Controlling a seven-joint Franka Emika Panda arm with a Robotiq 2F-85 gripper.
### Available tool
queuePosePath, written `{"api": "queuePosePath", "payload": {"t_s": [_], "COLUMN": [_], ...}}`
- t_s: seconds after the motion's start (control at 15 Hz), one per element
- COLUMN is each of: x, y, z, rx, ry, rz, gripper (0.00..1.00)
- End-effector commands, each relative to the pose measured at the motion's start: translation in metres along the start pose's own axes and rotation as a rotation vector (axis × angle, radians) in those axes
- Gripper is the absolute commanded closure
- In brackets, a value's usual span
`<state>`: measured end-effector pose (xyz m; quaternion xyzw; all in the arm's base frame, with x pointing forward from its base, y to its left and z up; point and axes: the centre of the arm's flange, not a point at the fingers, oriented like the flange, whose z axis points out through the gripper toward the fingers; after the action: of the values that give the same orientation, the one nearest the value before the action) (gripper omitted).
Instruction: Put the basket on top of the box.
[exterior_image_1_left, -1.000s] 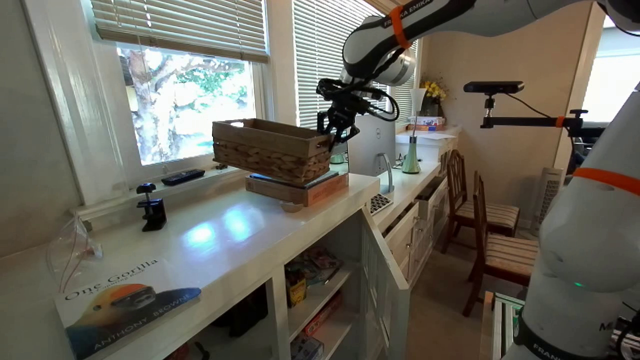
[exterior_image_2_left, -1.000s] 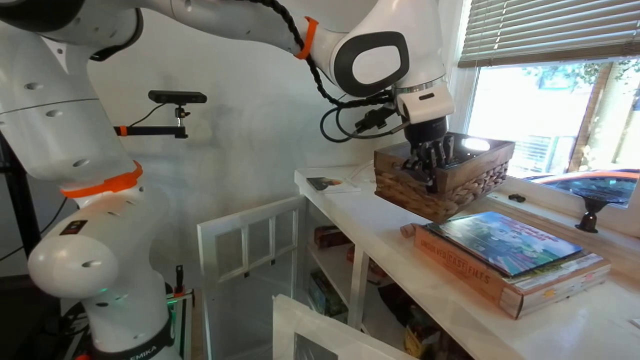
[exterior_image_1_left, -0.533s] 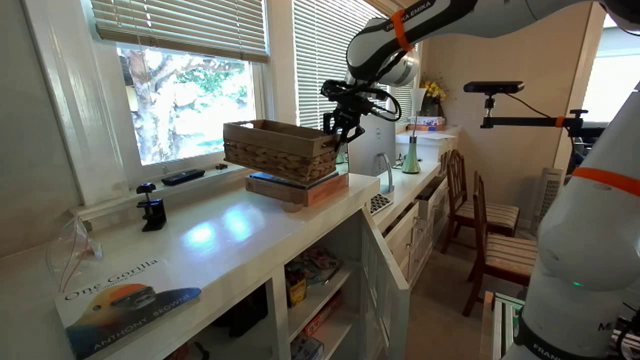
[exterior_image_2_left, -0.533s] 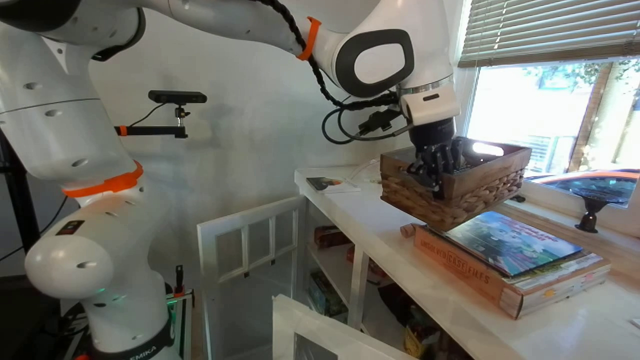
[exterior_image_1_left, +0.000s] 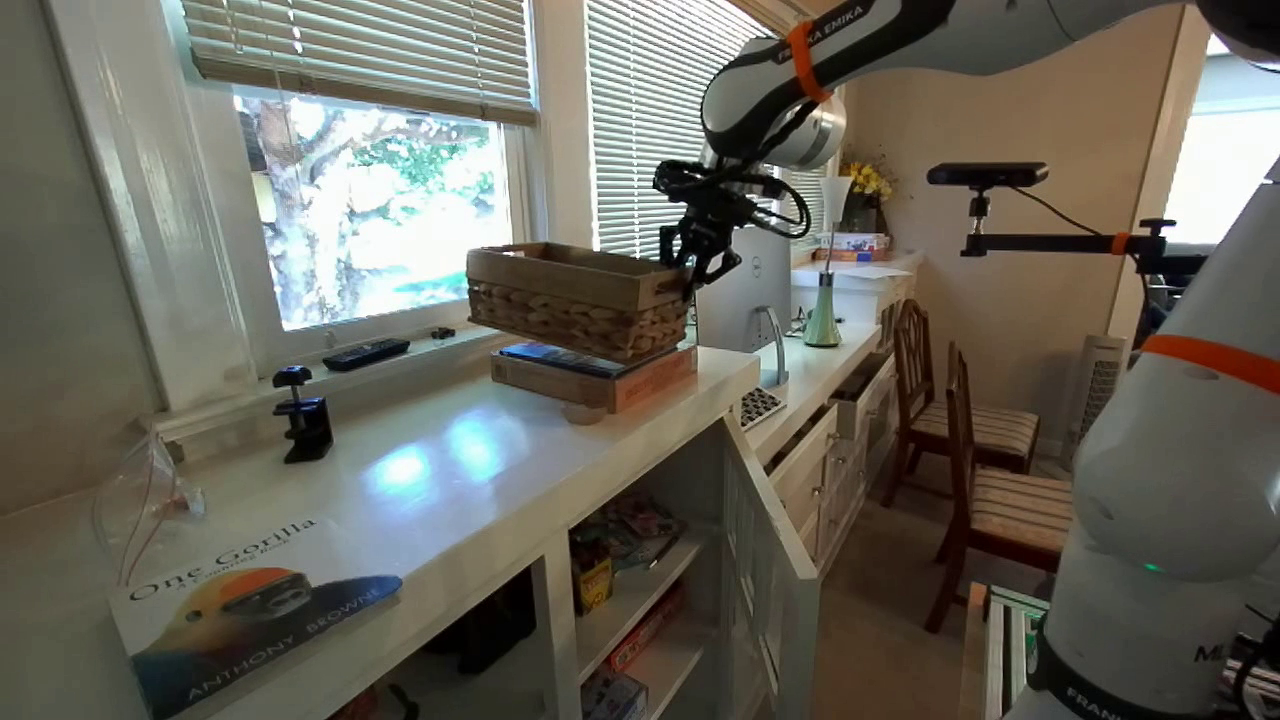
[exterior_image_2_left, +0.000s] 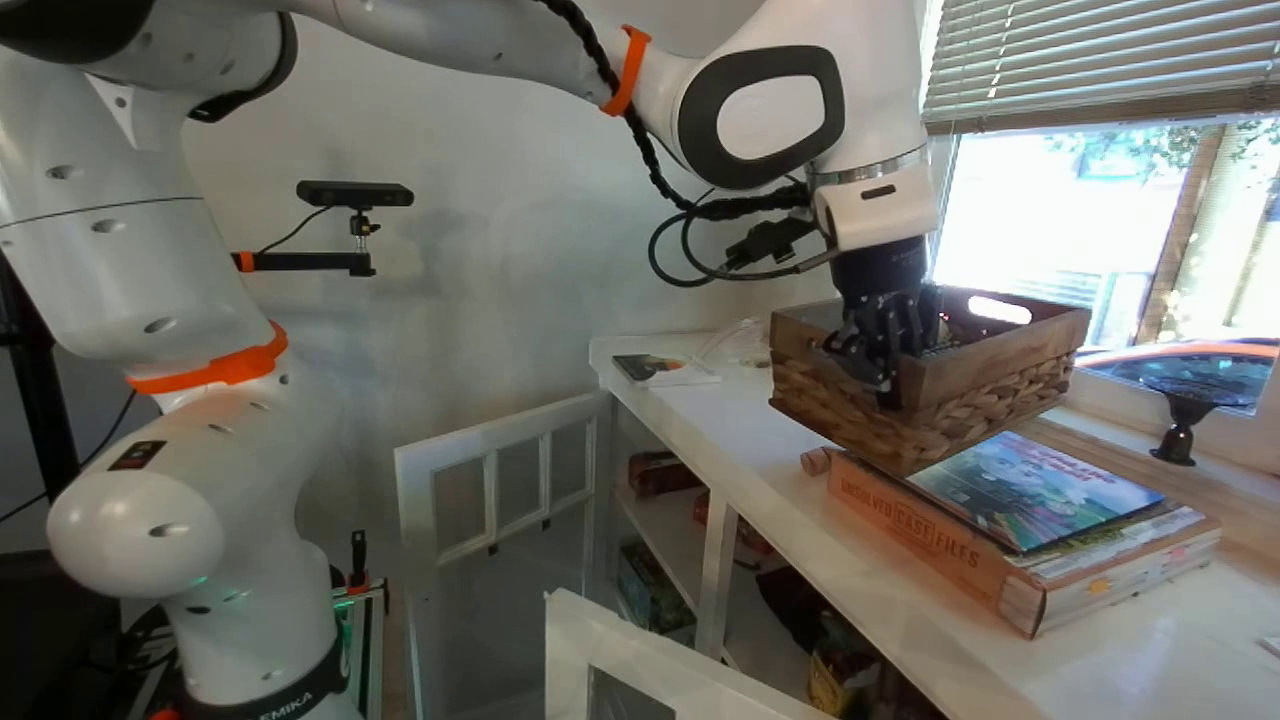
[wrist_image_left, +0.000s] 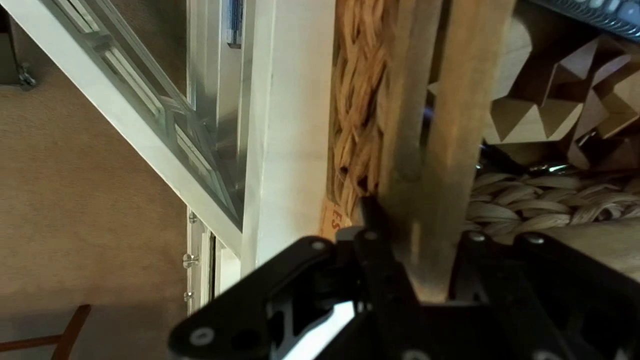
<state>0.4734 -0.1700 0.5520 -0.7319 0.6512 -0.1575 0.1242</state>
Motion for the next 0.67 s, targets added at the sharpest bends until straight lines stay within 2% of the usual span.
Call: {"api": "queuePosePath", "payload": {"t_s": [0.0, 0.6], "x": [0.012, 0.037], "y": [-0.009, -0.008], "z": [-0.018, -0.015], "rx": [0.010, -0.032], "ry": [0.011, 0.065], "rz": [0.029, 0.028], "gripper": [0.96, 0.96]}}
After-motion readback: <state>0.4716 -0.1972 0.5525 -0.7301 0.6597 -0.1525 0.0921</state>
